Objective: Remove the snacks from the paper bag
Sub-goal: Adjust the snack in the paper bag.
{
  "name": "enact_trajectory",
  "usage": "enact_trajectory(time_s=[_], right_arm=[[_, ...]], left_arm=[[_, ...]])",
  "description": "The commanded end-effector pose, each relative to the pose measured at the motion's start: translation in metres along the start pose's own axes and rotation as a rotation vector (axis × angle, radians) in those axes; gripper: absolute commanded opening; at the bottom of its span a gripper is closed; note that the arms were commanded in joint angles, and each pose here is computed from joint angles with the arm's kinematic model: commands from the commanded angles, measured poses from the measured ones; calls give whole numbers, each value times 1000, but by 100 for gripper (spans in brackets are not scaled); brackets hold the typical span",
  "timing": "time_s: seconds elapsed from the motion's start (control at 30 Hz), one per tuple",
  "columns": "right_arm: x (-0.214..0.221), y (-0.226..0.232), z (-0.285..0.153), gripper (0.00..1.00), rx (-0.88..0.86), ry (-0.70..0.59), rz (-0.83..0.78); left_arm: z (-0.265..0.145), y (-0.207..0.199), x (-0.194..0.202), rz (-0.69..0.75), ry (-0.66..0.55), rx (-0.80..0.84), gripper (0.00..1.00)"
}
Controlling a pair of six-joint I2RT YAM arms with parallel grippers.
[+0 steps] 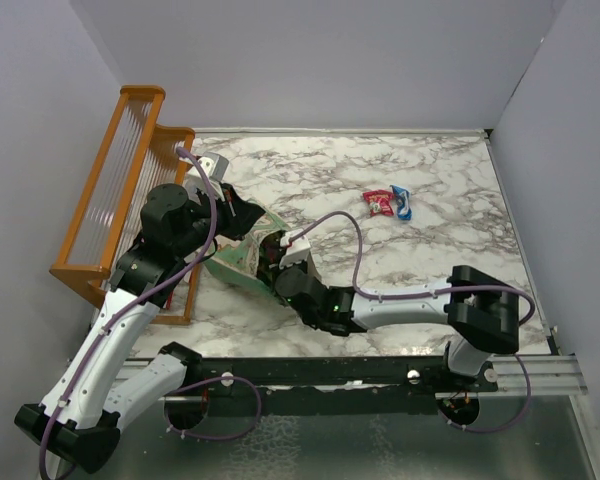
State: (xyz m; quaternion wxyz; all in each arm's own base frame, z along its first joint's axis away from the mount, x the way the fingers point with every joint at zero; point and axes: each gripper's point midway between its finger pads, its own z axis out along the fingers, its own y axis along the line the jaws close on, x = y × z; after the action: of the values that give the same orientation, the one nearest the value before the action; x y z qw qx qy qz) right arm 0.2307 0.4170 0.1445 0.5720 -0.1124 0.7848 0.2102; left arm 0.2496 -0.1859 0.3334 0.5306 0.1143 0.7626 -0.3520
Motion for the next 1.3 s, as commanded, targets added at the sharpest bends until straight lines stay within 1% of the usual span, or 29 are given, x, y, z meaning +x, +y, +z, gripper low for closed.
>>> enact_trajectory(time_s=[0.0, 0.4, 0.5, 0.7, 0.77, 0.8, 0.87, 0.97, 1.03, 1.13, 1.2, 1.27], right_arm=[[-26, -12, -12, 1, 26, -55, 3], [-61, -7, -37, 1, -87, -128, 66], [-56, -4, -34, 1, -92, -124, 51], [-31, 10, -12, 2, -93, -66, -23], [-24, 11, -7, 12, -79, -44, -47], [-23, 13, -7, 20, -82, -34, -56], [-25, 16, -12, 31, -106, -12, -73], [-27, 18, -28, 41, -160, 58, -83], [-23, 16, -43, 45, -188, 132, -80], [-4, 7, -64, 47, -232, 232, -81], [7, 4, -75, 49, -284, 268, -104], [14, 7, -81, 50, -352, 261, -130]], left_arm=[[-6, -9, -13, 21, -52, 30, 0], [-7, -9, -12, 21, -54, 32, 0], [-6, -9, -11, 17, -53, 34, 0], [-9, -11, -14, 16, -60, 40, 0], [-10, -12, -17, 20, -65, 38, 0], [-11, -12, -18, 22, -67, 36, 0], [-12, -12, -20, 29, -73, 32, 0], [-12, -14, -23, 32, -80, 34, 0], [-12, -15, -25, 35, -82, 39, 0], [-9, -15, -25, 38, -81, 43, 0], [-7, -14, -24, 40, -81, 45, 0], [-6, -13, -23, 38, -80, 44, 0]])
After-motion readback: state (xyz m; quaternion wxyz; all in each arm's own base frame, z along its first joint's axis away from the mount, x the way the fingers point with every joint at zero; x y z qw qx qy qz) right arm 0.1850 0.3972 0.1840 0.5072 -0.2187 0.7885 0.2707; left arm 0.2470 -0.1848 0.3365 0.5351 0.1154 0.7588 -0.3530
